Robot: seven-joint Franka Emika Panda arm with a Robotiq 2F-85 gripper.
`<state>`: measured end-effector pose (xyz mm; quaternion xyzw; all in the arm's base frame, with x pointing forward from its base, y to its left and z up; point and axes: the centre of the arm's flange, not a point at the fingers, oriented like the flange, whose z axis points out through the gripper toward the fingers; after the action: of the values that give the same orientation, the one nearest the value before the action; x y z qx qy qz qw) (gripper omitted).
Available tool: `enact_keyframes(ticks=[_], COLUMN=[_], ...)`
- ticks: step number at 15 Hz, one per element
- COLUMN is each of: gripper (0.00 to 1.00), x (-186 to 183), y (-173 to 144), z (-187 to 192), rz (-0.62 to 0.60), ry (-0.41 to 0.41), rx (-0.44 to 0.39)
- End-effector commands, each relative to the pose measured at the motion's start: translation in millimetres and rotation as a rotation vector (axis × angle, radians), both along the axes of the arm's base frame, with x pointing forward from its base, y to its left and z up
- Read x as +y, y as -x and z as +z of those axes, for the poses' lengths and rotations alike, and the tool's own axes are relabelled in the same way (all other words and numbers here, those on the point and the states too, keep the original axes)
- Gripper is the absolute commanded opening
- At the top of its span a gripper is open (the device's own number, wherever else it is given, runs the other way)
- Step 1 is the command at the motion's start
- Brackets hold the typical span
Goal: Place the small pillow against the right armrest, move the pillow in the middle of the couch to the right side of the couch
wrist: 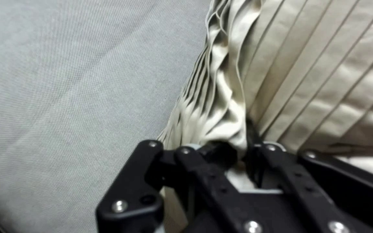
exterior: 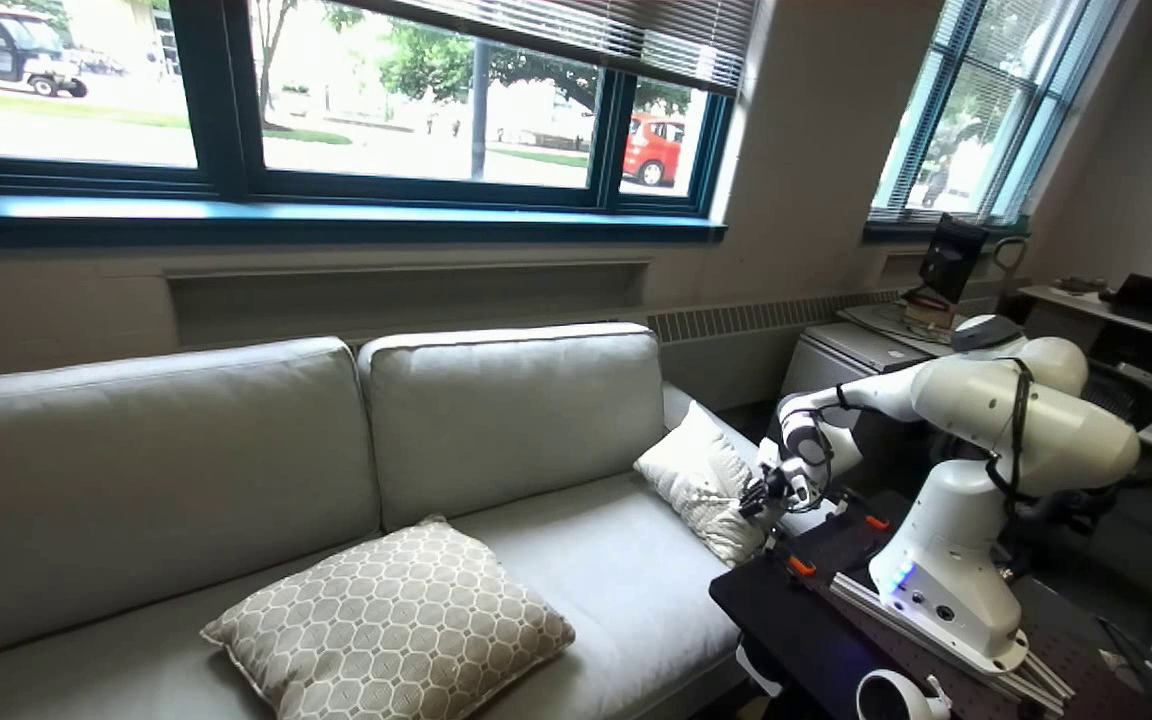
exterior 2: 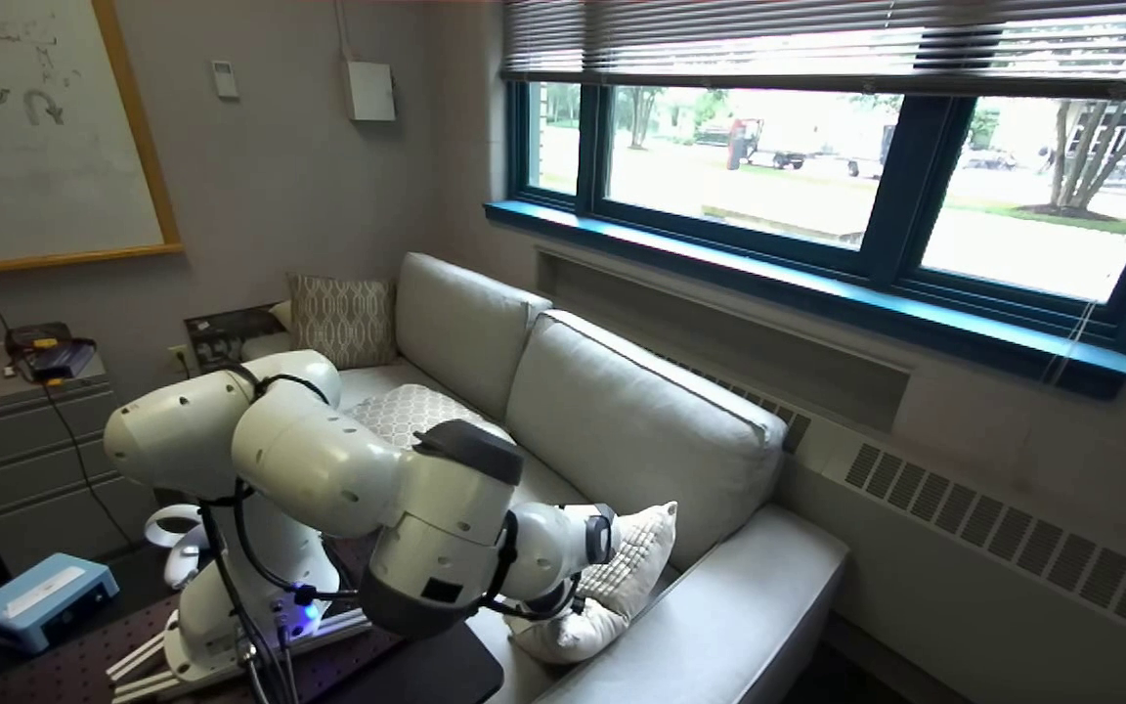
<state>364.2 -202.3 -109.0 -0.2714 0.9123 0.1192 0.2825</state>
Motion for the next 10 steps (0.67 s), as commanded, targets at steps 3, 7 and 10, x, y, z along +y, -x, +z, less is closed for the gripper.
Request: enact_keyframes(ticks=[3, 7, 10], gripper=[0.58, 0.88, 1.0], x=[35.8, 40.1, 38.5], y=[10.8, 10.4, 14.0], z=[1.8, 23.2, 41.5], rz=[0.06, 0.065, 0.067], ry=[0.0, 0.05, 0.107], rx=[-0.006, 0.009, 0.016])
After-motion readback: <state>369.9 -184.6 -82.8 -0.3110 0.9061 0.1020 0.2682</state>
